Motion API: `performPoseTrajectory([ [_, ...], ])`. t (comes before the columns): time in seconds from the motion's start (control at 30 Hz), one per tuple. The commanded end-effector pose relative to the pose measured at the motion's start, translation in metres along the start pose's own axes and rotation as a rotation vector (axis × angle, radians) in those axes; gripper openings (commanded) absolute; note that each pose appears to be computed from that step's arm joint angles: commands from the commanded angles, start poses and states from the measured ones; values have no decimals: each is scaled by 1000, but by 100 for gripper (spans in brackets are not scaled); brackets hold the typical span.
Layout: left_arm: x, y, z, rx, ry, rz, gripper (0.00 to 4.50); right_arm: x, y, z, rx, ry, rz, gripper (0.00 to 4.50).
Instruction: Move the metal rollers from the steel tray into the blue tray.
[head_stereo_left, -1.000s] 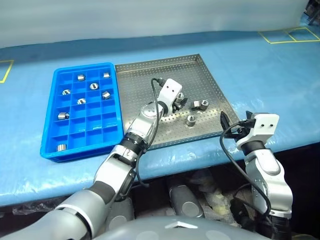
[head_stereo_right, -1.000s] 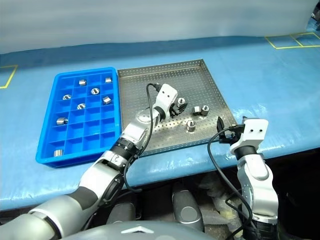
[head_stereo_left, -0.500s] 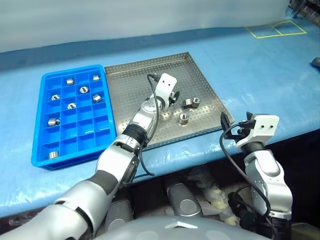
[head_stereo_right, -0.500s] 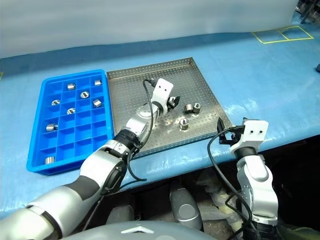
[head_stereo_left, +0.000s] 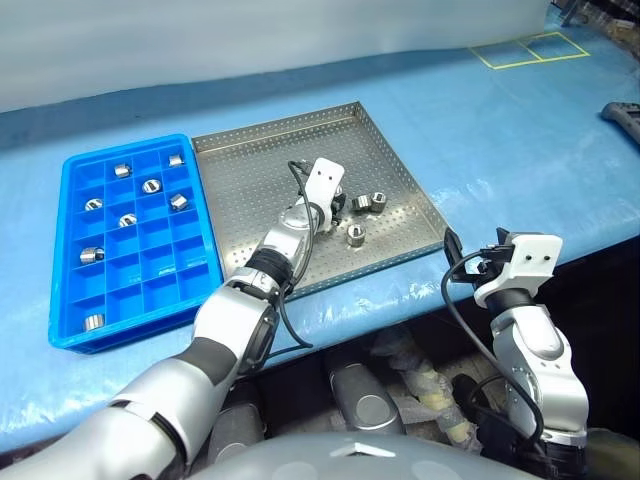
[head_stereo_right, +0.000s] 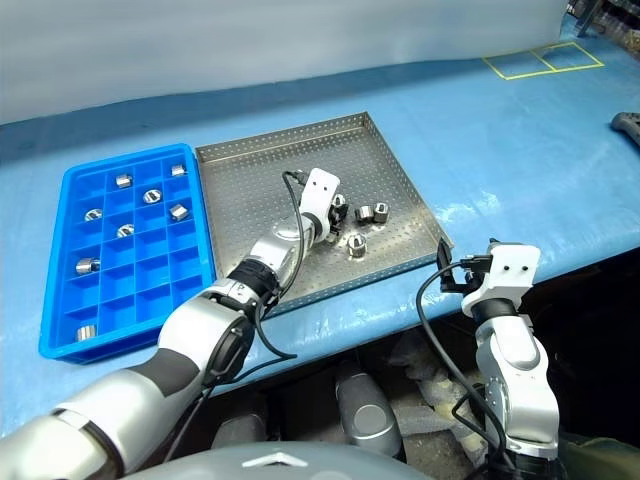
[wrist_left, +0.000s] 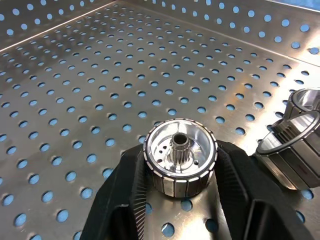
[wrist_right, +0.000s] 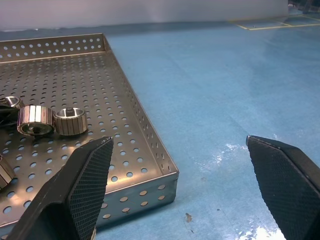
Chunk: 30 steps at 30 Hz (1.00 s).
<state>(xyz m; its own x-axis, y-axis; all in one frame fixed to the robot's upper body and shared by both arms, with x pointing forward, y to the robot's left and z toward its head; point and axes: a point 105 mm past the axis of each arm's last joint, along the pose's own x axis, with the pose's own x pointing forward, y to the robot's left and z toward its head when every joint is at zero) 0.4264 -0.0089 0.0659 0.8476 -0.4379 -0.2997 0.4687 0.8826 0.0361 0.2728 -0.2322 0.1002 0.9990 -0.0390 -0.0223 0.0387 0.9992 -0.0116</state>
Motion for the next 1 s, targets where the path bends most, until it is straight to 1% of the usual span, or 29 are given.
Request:
performPoseTrajectory([
  [0.03, -1, -21, 37, -48, -165, -15, 169, 7, 6, 14, -5, -54, 29, 450],
  [0.17, -28, 13, 75, -95, -395, 150, 169, 20, 17, 14, -5, -51, 91, 450],
  [0.2, -34, 18, 79, -93, -424, 184, 169, 22, 19, 14, -5, -50, 102, 450],
  [0.23, -39, 22, 82, -90, -443, 213, 169, 24, 21, 14, -5, -50, 111, 450],
  [0.33, -70, 58, 87, -26, -484, 515, 169, 37, 35, 14, -6, -44, 180, 450],
  [0.4, -90, 76, 84, 17, -485, 689, 169, 44, 44, 15, -7, -43, 221, 450],
  [0.43, -97, 80, 83, 25, -483, 728, 169, 47, 47, 15, -8, -41, 238, 450],
  [0.47, -103, 82, 80, 22, -487, 726, 169, 50, 52, 15, -8, -39, 260, 450],
  [0.6, -116, 81, 66, -10, -470, 612, 169, 57, 67, 12, -9, -25, 326, 450],
  [0.8, -133, 89, 45, -55, -404, 600, 169, 63, 78, 9, -17, -13, 377, 450],
  [1.0, -144, 86, 21, -90, -320, 592, 169, 63, 84, 5, -20, -1, 401, 450],
])
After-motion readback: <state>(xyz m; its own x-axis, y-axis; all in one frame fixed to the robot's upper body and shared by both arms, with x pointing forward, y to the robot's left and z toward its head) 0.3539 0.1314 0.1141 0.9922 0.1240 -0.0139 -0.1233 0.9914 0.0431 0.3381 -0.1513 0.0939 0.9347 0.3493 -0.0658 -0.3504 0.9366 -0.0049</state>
